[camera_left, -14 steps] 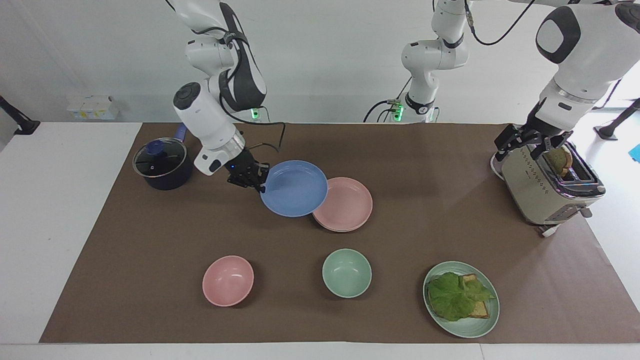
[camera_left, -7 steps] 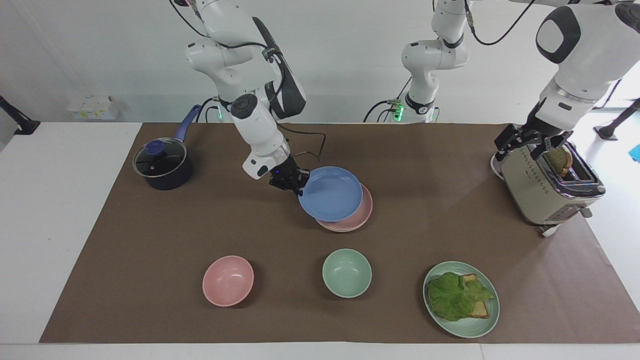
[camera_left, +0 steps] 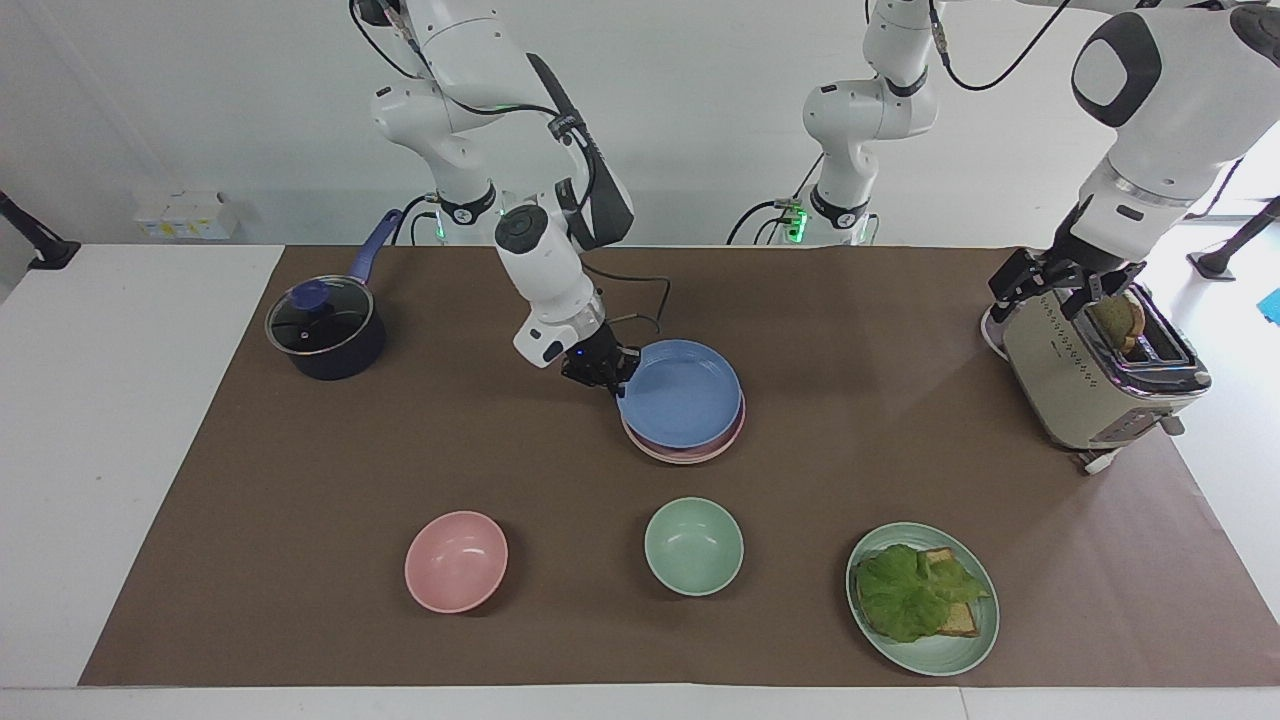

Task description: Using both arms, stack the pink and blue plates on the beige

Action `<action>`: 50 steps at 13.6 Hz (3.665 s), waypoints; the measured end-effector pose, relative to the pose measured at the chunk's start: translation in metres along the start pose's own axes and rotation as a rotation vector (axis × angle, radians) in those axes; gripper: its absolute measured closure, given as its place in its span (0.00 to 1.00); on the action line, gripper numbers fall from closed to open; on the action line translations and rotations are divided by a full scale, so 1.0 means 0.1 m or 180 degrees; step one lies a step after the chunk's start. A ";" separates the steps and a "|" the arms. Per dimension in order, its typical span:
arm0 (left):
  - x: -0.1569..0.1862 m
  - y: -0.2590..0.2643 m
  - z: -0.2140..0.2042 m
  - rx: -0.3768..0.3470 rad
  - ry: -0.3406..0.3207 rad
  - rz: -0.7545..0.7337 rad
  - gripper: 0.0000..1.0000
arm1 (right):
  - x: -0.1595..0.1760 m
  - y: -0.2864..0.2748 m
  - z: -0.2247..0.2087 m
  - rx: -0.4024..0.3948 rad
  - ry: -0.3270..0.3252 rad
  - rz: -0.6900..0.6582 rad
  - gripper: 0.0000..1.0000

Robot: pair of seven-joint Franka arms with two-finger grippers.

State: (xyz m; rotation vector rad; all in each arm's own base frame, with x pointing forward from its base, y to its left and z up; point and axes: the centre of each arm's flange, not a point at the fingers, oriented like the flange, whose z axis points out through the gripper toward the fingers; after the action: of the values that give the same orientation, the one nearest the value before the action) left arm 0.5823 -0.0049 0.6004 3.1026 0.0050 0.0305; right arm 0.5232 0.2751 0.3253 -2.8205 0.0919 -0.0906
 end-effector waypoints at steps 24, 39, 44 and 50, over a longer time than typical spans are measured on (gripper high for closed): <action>0.00 0.00 0.00 0.0000 0.0000 0.0000 0.00 | 0.62 0.96 -1.72 -0.0397 0.0406 0.0147 0.00; 0.00 0.00 0.00 0.0000 -0.0001 0.0000 0.00 | 0.65 1.45 -3.89 -0.1102 -0.0062 0.0364 0.00; 0.00 0.00 0.00 0.0000 -0.0001 0.0000 0.00 | 0.60 1.42 -3.89 -0.1109 -0.0115 0.0334 0.00; 0.00 0.00 0.00 0.0000 -0.0001 0.0000 0.00 | 0.58 1.42 -3.88 -0.1112 -0.0130 0.0331 0.00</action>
State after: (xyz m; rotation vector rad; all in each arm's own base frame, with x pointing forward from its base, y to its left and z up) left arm 0.5823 -0.0049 0.6004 3.1026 0.0049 0.0302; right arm 0.5454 0.0160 0.6511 -3.1567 0.2690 0.0083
